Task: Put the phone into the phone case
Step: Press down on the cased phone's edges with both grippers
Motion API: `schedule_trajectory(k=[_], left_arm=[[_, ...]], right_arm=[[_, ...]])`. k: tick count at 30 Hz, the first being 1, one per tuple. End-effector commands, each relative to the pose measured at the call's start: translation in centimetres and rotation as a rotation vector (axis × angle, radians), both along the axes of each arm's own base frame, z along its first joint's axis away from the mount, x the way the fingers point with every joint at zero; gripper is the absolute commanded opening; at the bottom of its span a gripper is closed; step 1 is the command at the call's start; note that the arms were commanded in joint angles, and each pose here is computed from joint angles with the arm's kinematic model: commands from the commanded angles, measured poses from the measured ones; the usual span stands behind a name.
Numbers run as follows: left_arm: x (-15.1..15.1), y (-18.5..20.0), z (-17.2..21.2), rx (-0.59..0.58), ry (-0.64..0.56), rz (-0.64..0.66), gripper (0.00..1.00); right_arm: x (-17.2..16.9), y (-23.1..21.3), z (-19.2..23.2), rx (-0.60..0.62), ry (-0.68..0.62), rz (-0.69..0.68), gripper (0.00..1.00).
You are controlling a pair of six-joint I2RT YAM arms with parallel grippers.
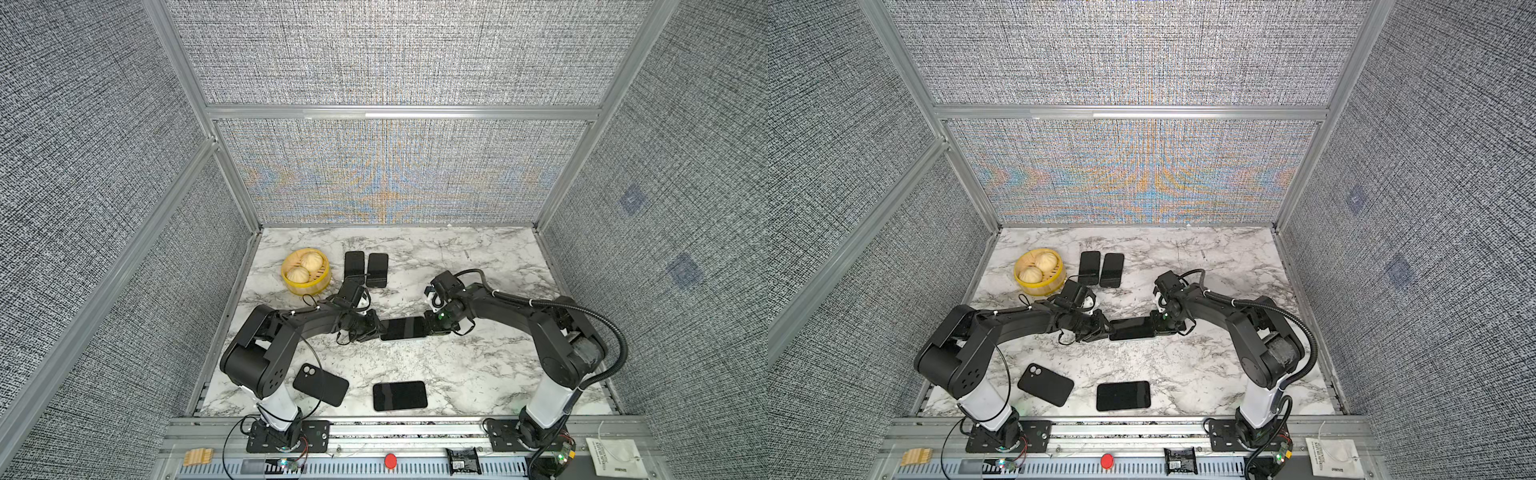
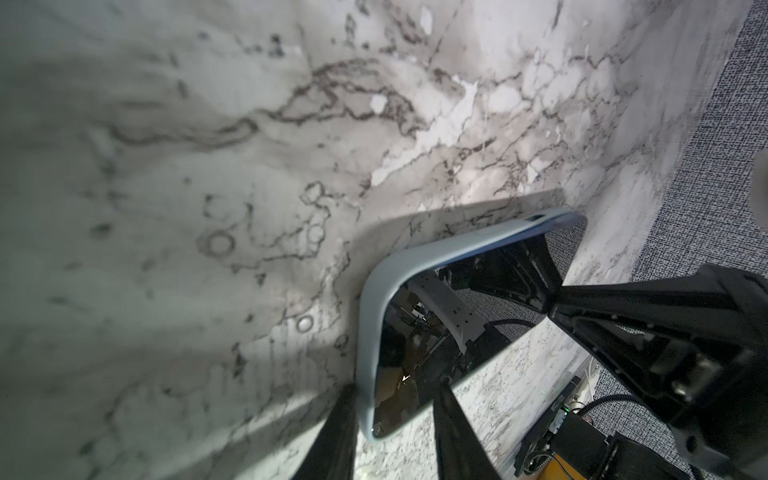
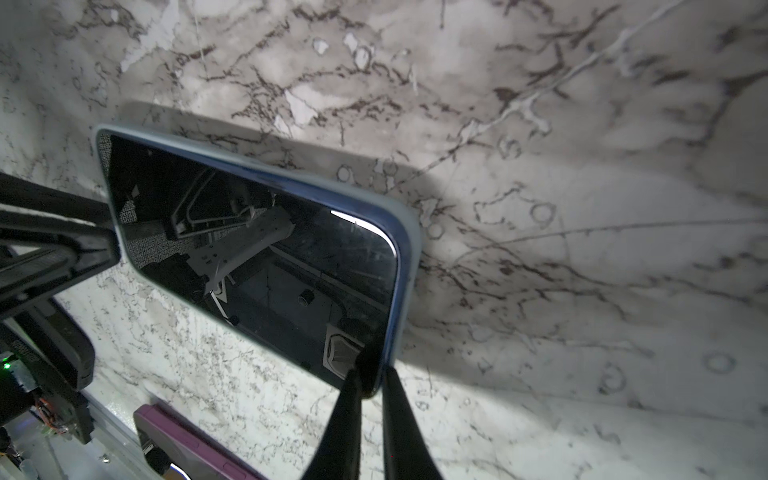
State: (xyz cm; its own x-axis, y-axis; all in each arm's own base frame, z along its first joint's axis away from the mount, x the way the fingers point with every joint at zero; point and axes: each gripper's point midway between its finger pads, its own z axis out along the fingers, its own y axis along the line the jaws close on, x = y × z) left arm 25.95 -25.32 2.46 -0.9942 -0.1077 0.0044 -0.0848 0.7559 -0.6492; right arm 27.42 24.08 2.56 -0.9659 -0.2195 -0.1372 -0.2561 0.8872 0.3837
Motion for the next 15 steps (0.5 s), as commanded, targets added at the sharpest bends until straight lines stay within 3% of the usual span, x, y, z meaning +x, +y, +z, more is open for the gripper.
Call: schedule_trajectory(k=[1,8,15], left_arm=[[0.3,-0.8,0.4,-0.037,-0.014,-0.017,0.32],[0.4,-0.9,0.5,-0.041,-0.02,-0.016,0.32],[0.5,-0.9,0.8,-0.039,-0.025,-0.02,0.32]], right_arm=[[-0.7,1.0,-0.7,0.043,0.033,0.023,0.13],[-0.8,0.9,-0.9,0.033,0.033,0.021,0.12],[-0.9,-0.3,-1.6,-0.081,-0.001,0.039,0.12]])
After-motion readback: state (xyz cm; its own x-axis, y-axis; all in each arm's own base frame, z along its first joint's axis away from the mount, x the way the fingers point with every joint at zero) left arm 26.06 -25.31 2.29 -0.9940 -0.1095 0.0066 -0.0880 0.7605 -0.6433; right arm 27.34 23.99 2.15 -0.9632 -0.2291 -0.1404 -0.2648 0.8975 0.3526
